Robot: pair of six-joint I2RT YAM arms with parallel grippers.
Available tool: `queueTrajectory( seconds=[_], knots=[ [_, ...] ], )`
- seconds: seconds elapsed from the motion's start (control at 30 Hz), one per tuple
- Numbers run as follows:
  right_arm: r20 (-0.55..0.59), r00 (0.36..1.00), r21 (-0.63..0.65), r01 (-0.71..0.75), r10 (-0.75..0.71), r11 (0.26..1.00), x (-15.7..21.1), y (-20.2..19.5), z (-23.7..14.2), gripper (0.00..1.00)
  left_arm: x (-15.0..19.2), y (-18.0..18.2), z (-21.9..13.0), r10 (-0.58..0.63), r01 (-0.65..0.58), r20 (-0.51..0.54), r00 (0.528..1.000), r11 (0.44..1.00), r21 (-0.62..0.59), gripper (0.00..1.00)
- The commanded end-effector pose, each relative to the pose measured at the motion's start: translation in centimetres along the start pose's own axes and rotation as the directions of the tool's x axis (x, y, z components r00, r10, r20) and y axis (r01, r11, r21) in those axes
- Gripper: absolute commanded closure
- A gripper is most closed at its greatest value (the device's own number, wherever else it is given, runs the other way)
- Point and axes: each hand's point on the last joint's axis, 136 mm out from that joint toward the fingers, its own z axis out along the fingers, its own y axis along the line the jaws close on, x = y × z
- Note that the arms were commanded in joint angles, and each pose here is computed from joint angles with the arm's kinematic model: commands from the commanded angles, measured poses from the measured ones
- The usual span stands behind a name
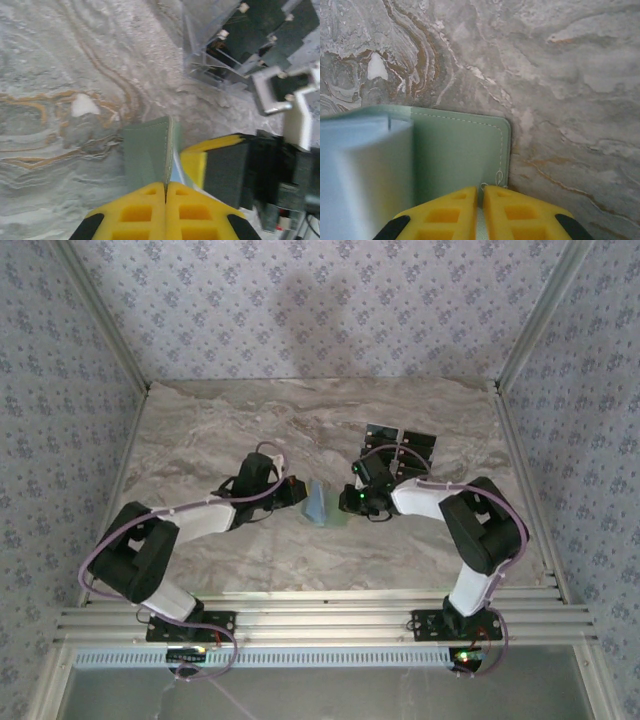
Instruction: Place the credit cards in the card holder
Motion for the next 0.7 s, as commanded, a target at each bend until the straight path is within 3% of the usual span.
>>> queueTrajectory(
  seconds=[0.0,0.33,0.67],
  knots=[
    [-0.140,0.990,0.101,-0.001,0.015,0.995,3.7,-2.7,1.7,0.84,0.4,-1.1,0.6,-0.010,0.011,-0.004,1.000,1.000,0.028,1.00],
    [-0.136,0.991,0.114,0.032,-0.016,0.993,3.4,-3.1,0.8,0.82,1.6,1.0,1.8,-0.025,0.024,-0.015,1.000,0.998,-0.054,1.00],
    [-0.024,0.999,0.203,0.032,-0.028,0.979,1.1,-3.7,-5.3,0.66,1.7,2.6,0.1,0.001,0.003,0.027,1.000,0.990,-0.142,1.00]
  ],
)
